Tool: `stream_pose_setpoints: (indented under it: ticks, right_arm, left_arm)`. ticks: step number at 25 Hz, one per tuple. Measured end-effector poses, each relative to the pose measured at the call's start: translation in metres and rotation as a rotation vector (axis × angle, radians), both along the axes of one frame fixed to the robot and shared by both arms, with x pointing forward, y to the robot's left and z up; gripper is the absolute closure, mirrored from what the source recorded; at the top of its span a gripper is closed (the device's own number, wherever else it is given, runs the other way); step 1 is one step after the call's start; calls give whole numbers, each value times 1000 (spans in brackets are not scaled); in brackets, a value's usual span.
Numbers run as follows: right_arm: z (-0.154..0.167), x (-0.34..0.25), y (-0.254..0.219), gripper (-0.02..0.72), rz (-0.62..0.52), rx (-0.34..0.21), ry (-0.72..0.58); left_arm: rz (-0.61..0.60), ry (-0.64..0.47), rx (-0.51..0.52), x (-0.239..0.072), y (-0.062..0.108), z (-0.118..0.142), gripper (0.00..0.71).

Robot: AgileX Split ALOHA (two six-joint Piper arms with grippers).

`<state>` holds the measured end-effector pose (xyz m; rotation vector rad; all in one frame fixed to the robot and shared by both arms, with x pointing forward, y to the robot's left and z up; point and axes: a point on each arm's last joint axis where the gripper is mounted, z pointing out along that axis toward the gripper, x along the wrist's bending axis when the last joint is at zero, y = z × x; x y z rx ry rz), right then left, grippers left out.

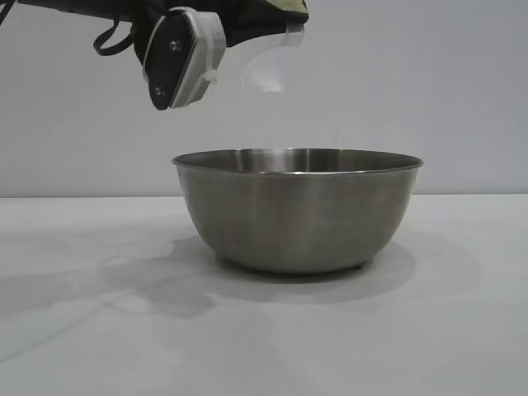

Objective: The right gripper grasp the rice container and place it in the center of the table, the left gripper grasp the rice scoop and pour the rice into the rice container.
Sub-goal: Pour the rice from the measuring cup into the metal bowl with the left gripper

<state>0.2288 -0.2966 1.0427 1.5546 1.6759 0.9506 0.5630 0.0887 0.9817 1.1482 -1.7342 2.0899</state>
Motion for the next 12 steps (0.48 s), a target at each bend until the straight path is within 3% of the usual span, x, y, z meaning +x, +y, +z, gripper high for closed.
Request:
stream_pose_setpoints:
  ticks: [4, 7, 12]
  right_arm:
    - [0, 0, 0, 202, 0, 0, 0]
    - [0, 0, 0, 202, 0, 0, 0]
    - [0, 0, 0, 202, 0, 0, 0]
  left_arm:
    - [0, 276, -136, 0, 0, 0, 710]
    - [23, 528, -290, 3, 2, 2, 710]
    - [68, 849, -595, 11, 7, 9, 710]
